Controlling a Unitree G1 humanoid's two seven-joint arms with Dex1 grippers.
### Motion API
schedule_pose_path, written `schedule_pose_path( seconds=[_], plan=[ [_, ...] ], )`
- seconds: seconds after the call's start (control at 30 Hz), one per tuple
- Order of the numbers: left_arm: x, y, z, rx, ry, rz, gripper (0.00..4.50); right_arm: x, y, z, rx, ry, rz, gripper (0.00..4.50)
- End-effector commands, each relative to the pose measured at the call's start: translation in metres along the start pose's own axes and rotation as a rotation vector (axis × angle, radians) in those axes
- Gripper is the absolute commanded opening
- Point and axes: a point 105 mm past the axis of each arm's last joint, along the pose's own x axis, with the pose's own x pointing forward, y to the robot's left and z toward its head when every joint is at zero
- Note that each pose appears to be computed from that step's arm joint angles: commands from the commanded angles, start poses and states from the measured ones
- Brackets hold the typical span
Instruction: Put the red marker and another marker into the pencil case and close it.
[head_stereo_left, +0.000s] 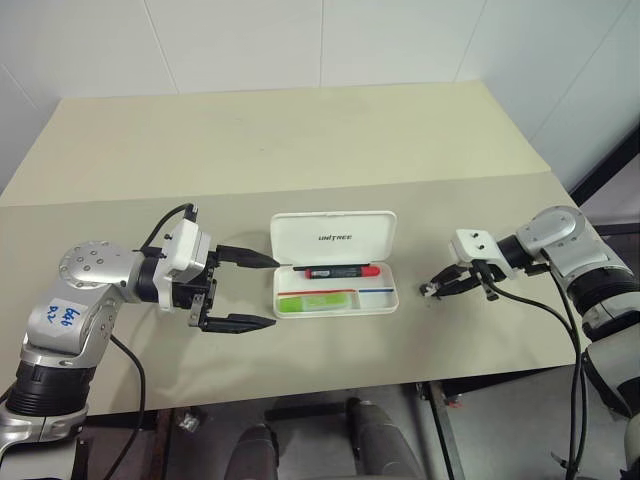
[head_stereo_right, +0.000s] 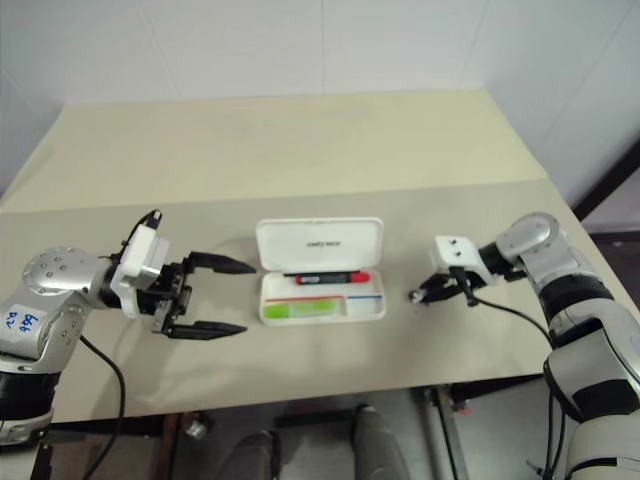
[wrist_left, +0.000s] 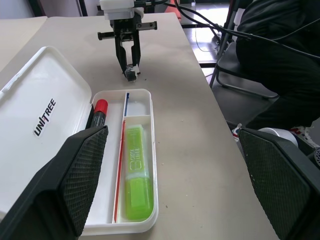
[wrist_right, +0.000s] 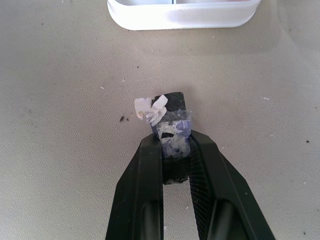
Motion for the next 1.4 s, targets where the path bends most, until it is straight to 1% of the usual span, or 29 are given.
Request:
schedule_pose_path(
  seconds=[0.03, 0.17, 0.33, 0.43, 0.53, 0.63, 0.77, 1.0, 1.2, 1.4],
  plan=[
    [-0.005, -0.002, 0.012, 0.042, -0.029, -0.019, 4.5, -0.01, 0.004, 0.001, 0.013, -0.033, 0.018, 0.38],
    [-0.009, -0.004, 0.012, 0.041, -0.045, -0.033, 4.5, -0.013, 0.001, 0.006, 0.009, -0.061, -0.003, 0.38],
    [-0.02, -0.005, 0.013, 0.037, -0.122, -0.032, 4.5, -0.027, -0.004, 0.025, 0.02, -0.181, -0.081, 0.38],
    [-0.024, -0.006, 0.008, 0.024, -0.117, -0.023, 4.5, -0.032, 0.002, 0.037, 0.028, -0.245, -0.113, 0.38],
    [-0.025, -0.005, 0.005, 0.014, -0.107, -0.016, 4.5, -0.032, 0.011, 0.063, 0.032, -0.333, -0.152, 0.38],
    [-0.022, -0.003, 0.005, 0.013, -0.111, -0.018, 4.5, -0.022, 0.028, 0.091, 0.021, -0.397, -0.156, 0.38],
    [-0.019, 0.0, 0.004, 0.012, -0.119, -0.033, 4.5, -0.008, 0.035, 0.113, 0.026, -0.437, -0.214, 0.38],
    [-0.017, 0.004, 0.003, 0.014, -0.124, -0.043, 4.5, 0.015, 0.035, 0.114, 0.072, -0.378, -0.284, 0.38],
    [-0.016, 0.005, 0.004, 0.017, -0.128, -0.044, 4.5, 0.027, 0.038, 0.104, 0.067, -0.323, -0.263, 0.38],
    [-0.015, 0.005, 0.003, 0.018, -0.13, -0.034, 4.5, 0.04, 0.043, 0.104, 0.053, -0.31, -0.208, 0.38]
  ],
)
